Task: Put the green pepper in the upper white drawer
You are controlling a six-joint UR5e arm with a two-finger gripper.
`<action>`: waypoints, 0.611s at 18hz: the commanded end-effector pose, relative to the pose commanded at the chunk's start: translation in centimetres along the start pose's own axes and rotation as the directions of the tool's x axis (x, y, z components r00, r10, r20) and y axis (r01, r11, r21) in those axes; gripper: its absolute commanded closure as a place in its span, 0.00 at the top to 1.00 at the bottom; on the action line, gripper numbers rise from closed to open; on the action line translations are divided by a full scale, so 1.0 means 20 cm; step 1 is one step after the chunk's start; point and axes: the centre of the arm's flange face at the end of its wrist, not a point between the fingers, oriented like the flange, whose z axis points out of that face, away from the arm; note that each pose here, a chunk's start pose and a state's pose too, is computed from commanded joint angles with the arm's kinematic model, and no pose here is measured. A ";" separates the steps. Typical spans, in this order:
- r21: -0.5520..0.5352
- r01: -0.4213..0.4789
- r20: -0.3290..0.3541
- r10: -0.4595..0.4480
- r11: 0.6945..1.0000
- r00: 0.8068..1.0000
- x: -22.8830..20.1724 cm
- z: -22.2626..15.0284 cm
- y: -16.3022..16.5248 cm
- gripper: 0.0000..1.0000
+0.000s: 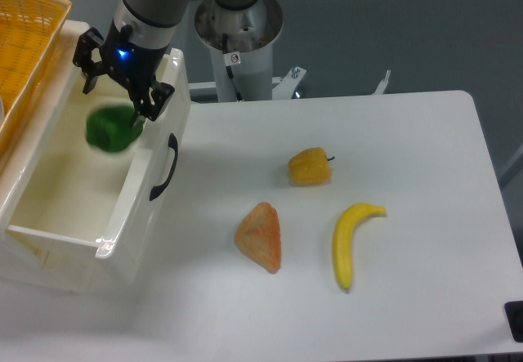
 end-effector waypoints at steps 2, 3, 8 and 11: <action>0.007 -0.003 0.005 0.003 1.000 1.000 0.00 -0.01 0.00 0.91; 0.006 -0.005 0.007 0.005 1.000 1.000 0.00 -0.01 0.00 0.91; 0.052 0.023 0.087 -0.027 0.998 0.996 -0.17 -0.13 0.03 1.00; 0.030 -0.005 0.162 0.000 1.000 0.987 -0.28 -0.20 0.08 1.00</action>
